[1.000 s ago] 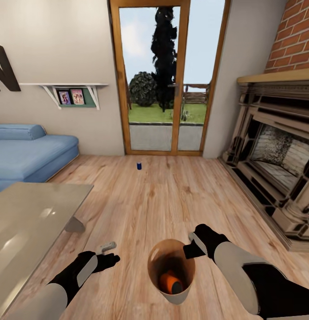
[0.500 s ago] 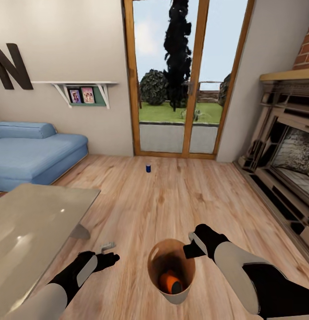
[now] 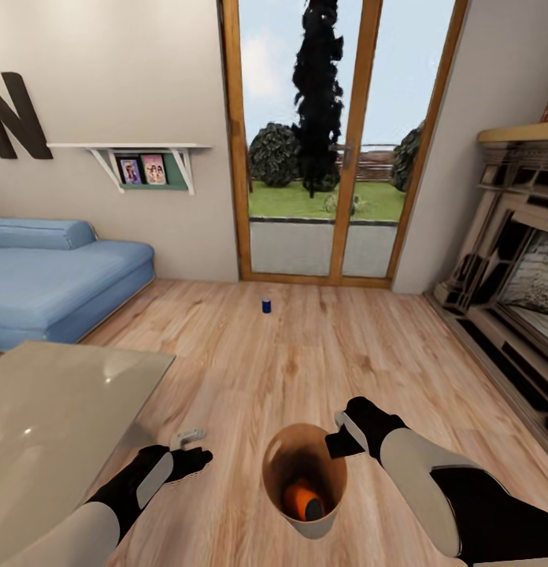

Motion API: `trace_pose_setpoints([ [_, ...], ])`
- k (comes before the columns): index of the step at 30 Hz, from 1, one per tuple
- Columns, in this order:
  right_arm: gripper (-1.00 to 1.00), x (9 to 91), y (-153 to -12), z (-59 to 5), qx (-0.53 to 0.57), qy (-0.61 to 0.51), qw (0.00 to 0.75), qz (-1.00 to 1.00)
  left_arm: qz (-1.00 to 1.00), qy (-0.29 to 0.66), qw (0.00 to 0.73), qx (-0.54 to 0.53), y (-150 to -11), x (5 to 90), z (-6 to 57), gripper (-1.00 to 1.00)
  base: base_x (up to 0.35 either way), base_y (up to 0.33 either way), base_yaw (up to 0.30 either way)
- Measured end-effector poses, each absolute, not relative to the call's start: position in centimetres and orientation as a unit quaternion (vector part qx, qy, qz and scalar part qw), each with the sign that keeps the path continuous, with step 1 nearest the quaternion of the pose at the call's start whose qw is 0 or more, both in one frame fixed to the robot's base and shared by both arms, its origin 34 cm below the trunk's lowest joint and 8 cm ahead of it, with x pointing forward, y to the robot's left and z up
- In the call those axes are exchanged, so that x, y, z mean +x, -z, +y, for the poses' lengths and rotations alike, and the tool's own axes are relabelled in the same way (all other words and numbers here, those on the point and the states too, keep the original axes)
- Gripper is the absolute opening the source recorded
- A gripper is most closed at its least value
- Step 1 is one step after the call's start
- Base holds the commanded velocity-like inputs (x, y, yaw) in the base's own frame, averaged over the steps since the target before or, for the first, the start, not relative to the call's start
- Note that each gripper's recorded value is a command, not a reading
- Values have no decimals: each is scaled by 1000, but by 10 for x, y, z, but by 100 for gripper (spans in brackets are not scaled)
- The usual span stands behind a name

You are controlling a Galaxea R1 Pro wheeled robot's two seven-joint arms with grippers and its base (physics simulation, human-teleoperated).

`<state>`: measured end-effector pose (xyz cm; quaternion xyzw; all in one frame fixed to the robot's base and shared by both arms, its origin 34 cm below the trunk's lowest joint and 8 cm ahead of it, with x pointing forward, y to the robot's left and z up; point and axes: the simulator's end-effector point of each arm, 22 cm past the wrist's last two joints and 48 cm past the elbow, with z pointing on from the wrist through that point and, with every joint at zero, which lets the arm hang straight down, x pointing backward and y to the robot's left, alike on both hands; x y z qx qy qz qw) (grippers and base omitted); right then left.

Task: Put the three can of soda from the living room inside the tash can in the kitchen.

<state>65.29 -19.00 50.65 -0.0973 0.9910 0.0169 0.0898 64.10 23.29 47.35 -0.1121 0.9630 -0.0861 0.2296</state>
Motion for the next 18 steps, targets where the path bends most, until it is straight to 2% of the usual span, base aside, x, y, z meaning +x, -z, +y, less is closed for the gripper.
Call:
trace_pose_setpoints([
  [18,-100,653,-507,-191,-98,-16,90,991,961,86,239,-112,-475,645,231,100,345,3,0],
])
